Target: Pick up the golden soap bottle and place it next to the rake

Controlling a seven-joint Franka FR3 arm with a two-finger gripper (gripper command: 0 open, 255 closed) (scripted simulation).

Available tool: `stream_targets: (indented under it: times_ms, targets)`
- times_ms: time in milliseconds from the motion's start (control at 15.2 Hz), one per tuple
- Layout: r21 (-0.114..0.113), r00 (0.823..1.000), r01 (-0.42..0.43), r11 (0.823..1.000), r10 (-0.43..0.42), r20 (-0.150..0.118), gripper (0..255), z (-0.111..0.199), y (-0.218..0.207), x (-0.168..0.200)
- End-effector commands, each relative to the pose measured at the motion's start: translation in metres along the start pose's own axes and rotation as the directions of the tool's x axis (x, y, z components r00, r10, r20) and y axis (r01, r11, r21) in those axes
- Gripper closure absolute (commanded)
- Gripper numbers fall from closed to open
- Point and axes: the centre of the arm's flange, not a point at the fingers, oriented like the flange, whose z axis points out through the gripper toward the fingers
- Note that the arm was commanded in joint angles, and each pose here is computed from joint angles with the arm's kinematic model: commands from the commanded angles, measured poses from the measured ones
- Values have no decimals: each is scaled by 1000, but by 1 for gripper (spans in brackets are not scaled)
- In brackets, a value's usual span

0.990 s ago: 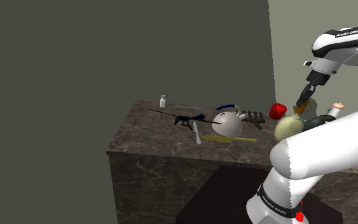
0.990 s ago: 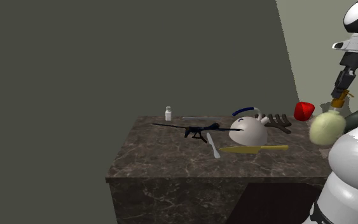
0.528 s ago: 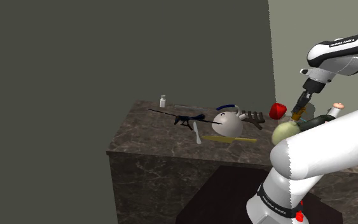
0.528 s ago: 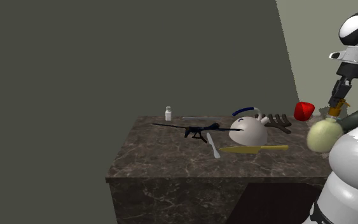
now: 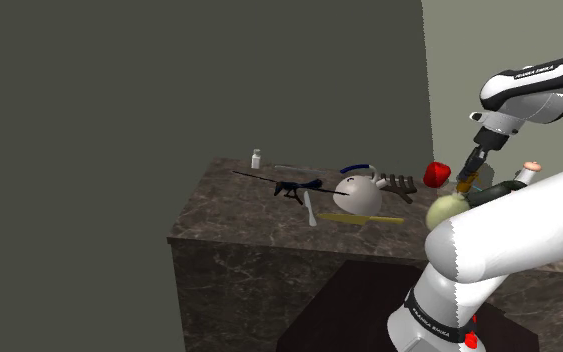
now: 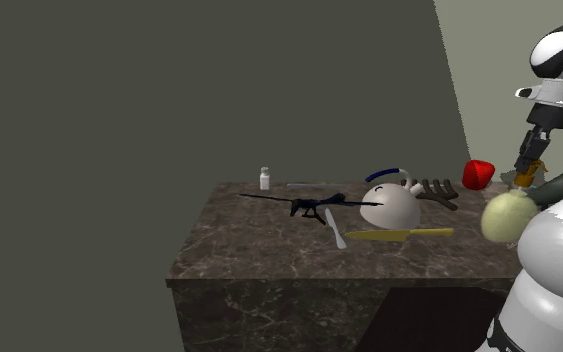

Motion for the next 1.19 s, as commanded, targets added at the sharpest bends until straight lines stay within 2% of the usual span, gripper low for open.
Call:
stream_targets:
  times_ms: [0, 66, 396, 660, 1122]
  targets:
    - [-1, 1000, 0, 1000, 0, 0, 255, 0, 0, 0]
    - [-1, 1000, 0, 1000, 0, 0, 0, 0, 0, 0]
    - [-1, 1000, 0, 1000, 0, 0, 0, 0, 0, 0]
    - [-1, 1000, 0, 1000, 0, 0, 0, -50, 0, 0]
    - [-1, 1000, 0, 1000, 0, 0, 0, -50, 0, 0]
